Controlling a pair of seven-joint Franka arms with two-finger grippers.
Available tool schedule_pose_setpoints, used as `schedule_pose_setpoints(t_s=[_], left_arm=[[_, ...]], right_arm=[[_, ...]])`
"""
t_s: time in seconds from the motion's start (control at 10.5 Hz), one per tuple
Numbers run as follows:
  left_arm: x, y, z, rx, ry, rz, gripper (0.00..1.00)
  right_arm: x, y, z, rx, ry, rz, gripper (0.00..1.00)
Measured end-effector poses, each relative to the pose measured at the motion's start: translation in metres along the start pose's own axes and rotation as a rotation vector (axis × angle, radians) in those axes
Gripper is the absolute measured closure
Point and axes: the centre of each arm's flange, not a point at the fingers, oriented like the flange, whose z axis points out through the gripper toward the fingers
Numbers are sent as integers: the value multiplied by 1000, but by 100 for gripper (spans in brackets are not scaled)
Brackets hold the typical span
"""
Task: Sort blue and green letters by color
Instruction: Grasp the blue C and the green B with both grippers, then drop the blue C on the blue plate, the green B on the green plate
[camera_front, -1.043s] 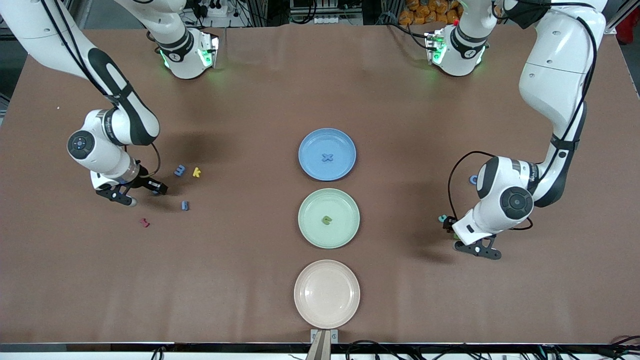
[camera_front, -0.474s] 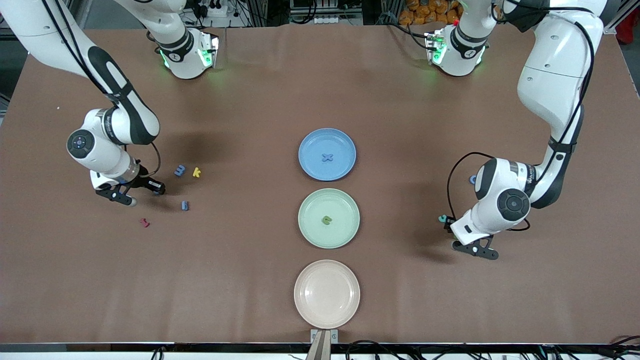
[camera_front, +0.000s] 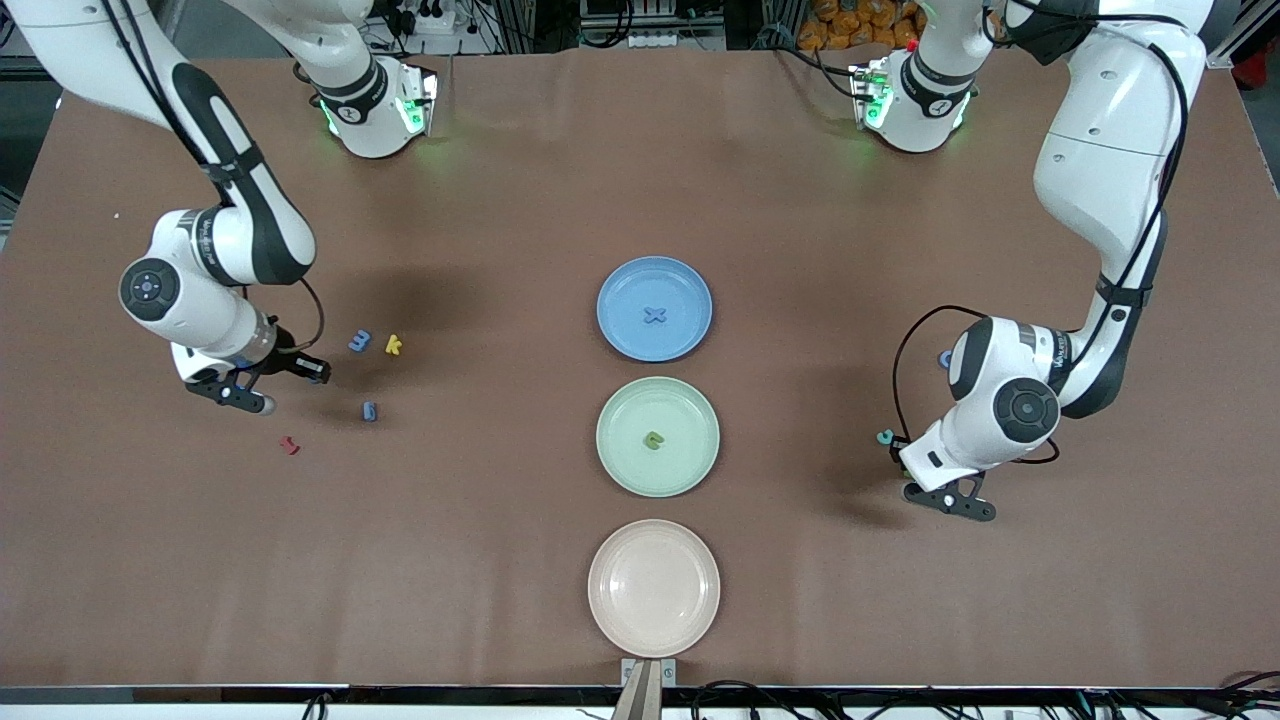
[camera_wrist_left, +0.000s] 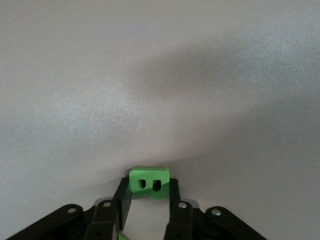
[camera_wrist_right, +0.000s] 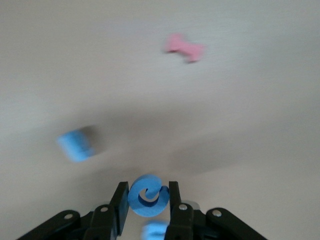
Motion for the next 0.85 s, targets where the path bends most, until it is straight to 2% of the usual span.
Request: schedule_pose_setpoints(t_s=[0.28, 0.47, 0.66, 0.85], left_arm=[[10, 0, -14, 2, 32, 1, 66], [18, 13, -33, 3, 32, 18, 66], [25, 51, -56, -2, 30, 42, 66], [27, 102, -69, -61, 35, 17, 66]], right_arm=[[-30, -87, -14, 114, -23, 18, 63], [-61, -155, -22, 135, -30, 58, 63], [-102, -221, -31, 146, -33, 78, 63], [-148, -280, -33, 153, -47, 75, 63]])
